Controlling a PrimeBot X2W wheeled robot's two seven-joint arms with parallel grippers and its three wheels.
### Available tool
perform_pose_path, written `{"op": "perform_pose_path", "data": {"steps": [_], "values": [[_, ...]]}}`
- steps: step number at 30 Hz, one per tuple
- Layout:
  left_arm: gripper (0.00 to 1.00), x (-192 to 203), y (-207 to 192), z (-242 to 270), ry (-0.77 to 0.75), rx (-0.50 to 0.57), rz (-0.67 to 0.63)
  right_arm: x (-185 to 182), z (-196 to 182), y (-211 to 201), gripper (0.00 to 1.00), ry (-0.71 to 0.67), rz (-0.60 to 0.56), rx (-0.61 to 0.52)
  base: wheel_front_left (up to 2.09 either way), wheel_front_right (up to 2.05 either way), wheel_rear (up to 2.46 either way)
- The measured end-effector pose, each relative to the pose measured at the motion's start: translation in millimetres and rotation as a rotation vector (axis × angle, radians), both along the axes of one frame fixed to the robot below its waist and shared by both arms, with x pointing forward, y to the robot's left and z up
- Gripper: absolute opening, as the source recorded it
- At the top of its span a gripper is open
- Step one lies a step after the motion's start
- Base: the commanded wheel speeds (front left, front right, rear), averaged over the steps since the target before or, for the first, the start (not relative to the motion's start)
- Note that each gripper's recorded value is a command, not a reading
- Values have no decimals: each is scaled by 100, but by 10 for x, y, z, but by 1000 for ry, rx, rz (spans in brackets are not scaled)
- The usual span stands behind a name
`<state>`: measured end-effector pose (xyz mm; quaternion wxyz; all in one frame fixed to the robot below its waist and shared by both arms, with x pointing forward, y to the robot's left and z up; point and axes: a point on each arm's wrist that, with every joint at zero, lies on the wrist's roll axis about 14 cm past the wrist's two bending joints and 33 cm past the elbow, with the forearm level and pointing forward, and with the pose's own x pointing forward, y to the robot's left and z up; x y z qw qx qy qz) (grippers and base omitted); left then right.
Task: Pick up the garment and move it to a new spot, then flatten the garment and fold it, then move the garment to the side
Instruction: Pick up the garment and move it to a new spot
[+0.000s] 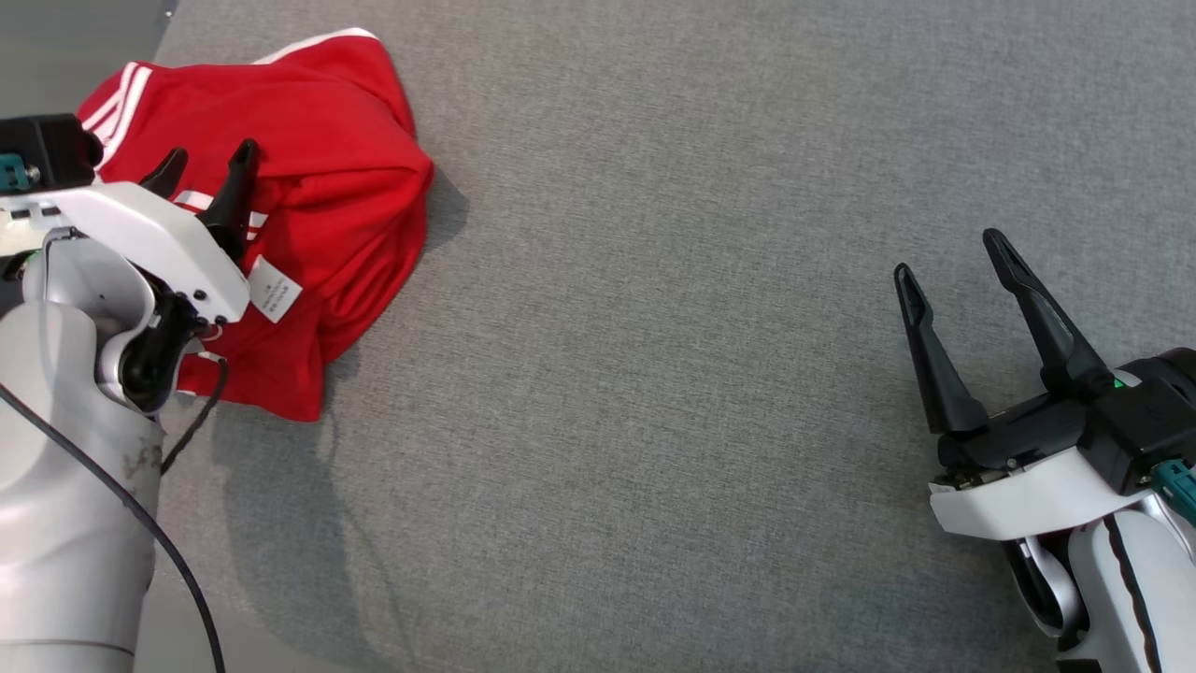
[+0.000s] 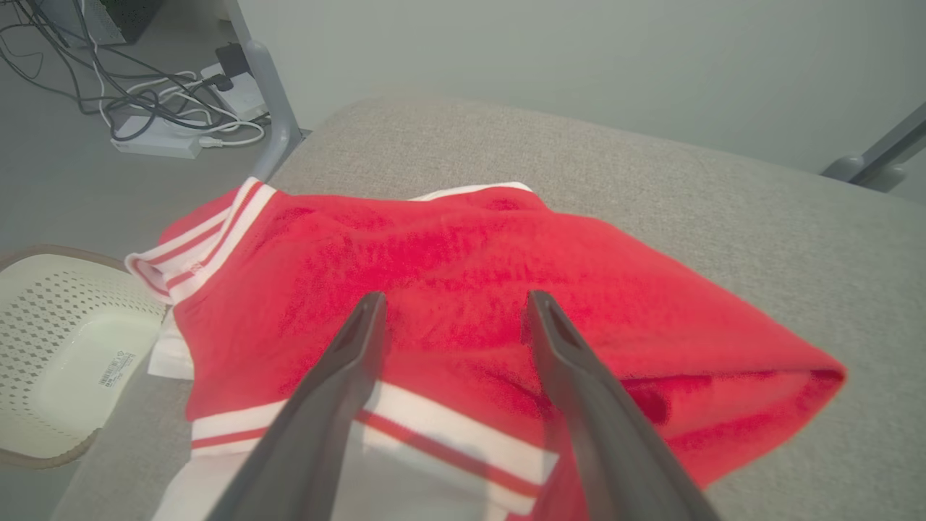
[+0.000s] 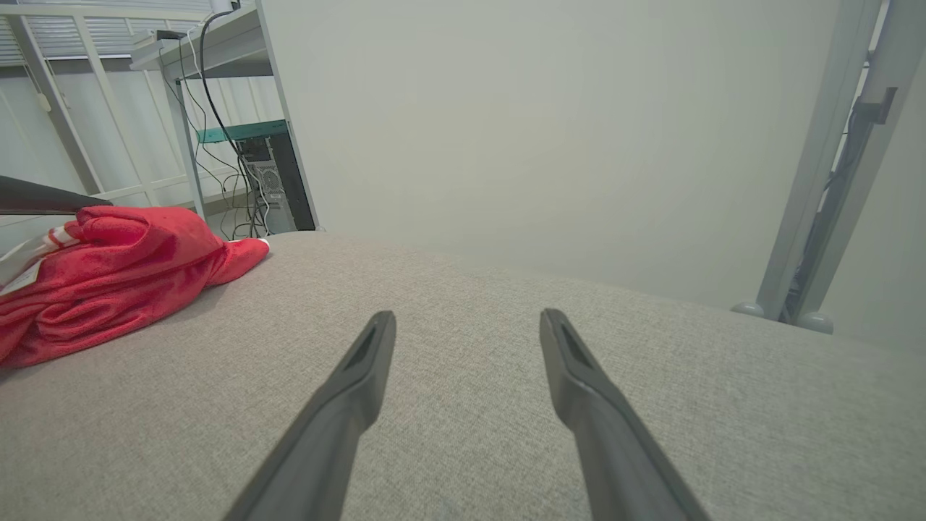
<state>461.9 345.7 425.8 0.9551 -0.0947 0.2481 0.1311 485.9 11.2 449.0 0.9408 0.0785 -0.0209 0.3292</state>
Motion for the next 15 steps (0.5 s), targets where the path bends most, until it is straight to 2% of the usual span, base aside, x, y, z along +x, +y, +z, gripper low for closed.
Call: {"op": "perform_pose_path", "data": {"steps": [11, 14, 15], "values": [[100, -45, -208, -421, 314, -43, -139, 7, -169, -113, 100, 30, -17, -25, 0, 0, 0], [100, -81, -244, -486, 352, -64, -149, -7, -191, -98, 100, 35, -12, -26, 0, 0, 0], [83, -89, -240, -498, 358, -67, -148, -16, -200, -86, 100, 37, -8, -26, 0, 0, 0]]}}
